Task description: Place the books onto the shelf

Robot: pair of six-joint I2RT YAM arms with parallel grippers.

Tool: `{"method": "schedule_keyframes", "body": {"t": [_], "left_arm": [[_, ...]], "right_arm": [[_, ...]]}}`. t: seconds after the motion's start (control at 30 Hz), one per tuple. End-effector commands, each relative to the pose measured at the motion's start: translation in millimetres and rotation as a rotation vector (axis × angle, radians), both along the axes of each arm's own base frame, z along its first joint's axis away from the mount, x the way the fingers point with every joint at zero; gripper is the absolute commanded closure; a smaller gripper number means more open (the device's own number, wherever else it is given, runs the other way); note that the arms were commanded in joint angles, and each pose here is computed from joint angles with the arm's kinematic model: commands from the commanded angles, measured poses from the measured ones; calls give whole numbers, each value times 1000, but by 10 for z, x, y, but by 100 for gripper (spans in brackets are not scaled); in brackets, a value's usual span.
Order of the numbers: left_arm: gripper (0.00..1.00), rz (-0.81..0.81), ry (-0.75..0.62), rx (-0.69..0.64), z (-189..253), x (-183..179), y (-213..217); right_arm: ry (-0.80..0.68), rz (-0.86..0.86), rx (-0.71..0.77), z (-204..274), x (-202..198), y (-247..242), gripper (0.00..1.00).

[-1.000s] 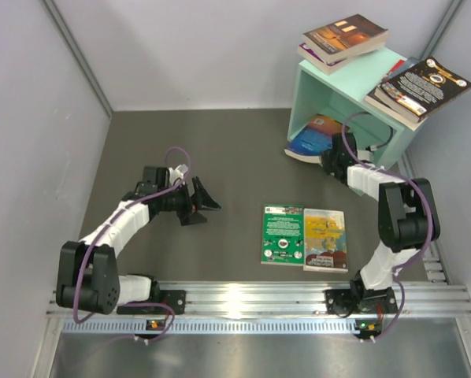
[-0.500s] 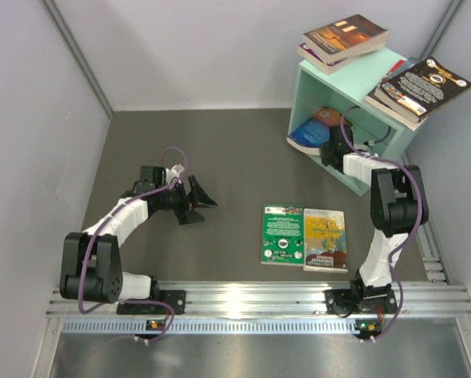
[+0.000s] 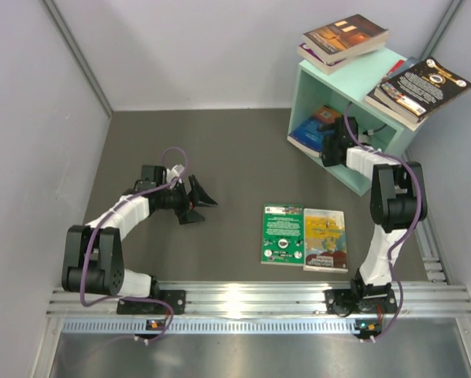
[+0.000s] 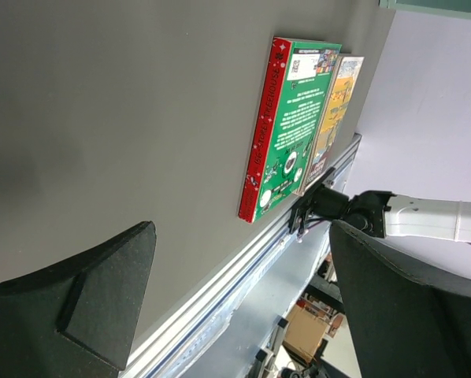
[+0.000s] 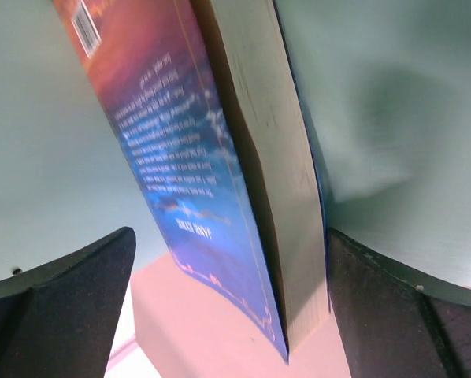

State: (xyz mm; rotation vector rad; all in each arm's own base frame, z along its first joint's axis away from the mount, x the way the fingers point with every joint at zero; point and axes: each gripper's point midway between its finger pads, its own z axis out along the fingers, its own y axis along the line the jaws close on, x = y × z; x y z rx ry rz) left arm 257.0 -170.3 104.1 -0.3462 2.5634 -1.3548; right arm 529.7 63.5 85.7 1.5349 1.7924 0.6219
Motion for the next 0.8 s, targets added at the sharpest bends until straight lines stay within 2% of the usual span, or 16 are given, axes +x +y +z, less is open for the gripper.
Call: {"method": "schedule_keyframes", "body": {"t": [0.0,0.27,0.47,0.67,0.77], "left_arm": [[4,-7,-85,-10,130,157,0],[4,-2,-69,-24,92,189,-16],[4,-9,-73,-26,100,214,-26],[4,-39,-33,46,-122,176,37],[4,-51,-16,50,-187,169,22]], "right_arm": [[127,84,-29,-188,-330,17,0],[299,161,-123,-170,-841,-71,0],[350,217,-173,-116,-1056,-94,0],[309,428,-257,178,-1270,210,0],[341,530,-333,290,-1609,276,0]]}}
